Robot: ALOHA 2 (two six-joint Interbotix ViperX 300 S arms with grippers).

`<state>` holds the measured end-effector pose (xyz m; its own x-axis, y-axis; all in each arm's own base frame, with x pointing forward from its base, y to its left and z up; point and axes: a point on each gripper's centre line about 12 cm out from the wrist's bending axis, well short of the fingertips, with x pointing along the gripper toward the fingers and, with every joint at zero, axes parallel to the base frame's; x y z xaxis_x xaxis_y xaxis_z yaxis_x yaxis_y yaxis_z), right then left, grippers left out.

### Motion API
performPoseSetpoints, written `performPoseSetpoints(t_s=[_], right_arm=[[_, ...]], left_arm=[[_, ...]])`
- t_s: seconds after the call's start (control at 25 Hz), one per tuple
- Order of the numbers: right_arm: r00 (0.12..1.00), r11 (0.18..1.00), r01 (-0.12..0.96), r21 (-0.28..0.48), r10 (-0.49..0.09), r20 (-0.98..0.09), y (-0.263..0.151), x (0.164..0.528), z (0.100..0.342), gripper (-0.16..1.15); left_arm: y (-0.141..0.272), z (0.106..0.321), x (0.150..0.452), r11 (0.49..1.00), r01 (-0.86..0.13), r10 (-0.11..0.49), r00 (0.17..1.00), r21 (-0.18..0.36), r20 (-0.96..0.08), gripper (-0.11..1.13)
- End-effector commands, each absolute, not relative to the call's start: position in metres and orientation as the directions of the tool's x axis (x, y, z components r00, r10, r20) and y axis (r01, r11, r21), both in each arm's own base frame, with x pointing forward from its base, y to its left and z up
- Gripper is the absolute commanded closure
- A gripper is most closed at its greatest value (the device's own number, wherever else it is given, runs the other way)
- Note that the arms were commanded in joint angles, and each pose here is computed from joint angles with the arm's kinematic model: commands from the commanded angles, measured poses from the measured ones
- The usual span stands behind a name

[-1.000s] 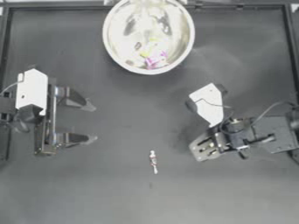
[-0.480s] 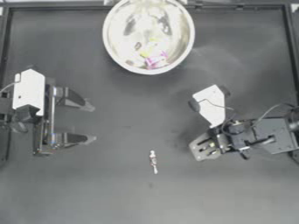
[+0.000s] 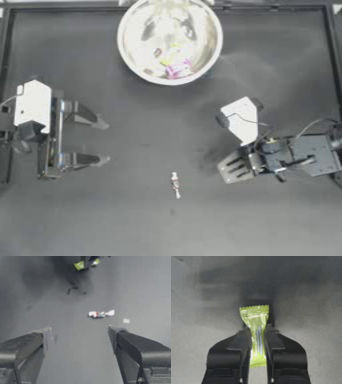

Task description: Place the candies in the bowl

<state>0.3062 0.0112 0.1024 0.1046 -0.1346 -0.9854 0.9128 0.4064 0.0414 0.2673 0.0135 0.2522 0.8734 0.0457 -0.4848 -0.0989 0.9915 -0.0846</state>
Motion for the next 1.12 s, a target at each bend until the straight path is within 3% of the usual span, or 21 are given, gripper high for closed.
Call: performPoseSetpoints(t_s=[0.04,0.52,1.12], right_arm=[[0.187,0.43,0.896,0.108,-0.146,-0.972,0.01,0.318,0.126,0.47],[0.419,0.51,0.83,0.227,-0.3,-0.857,-0.035,0.333,0.2,0.48],[0.561,0.56,0.787,0.257,-0.479,-0.675,-0.137,0.342,0.253,0.48]], left_arm=[[0.013,0.26,0.267,0.991,-0.098,0.046,0.888,-0.09,-0.458,0.03],[0.013,0.257,0.265,0.989,-0.104,0.043,0.884,-0.106,-0.466,0.04],[0.012,0.257,0.265,0.987,-0.107,0.039,0.884,-0.122,-0.466,0.04]])
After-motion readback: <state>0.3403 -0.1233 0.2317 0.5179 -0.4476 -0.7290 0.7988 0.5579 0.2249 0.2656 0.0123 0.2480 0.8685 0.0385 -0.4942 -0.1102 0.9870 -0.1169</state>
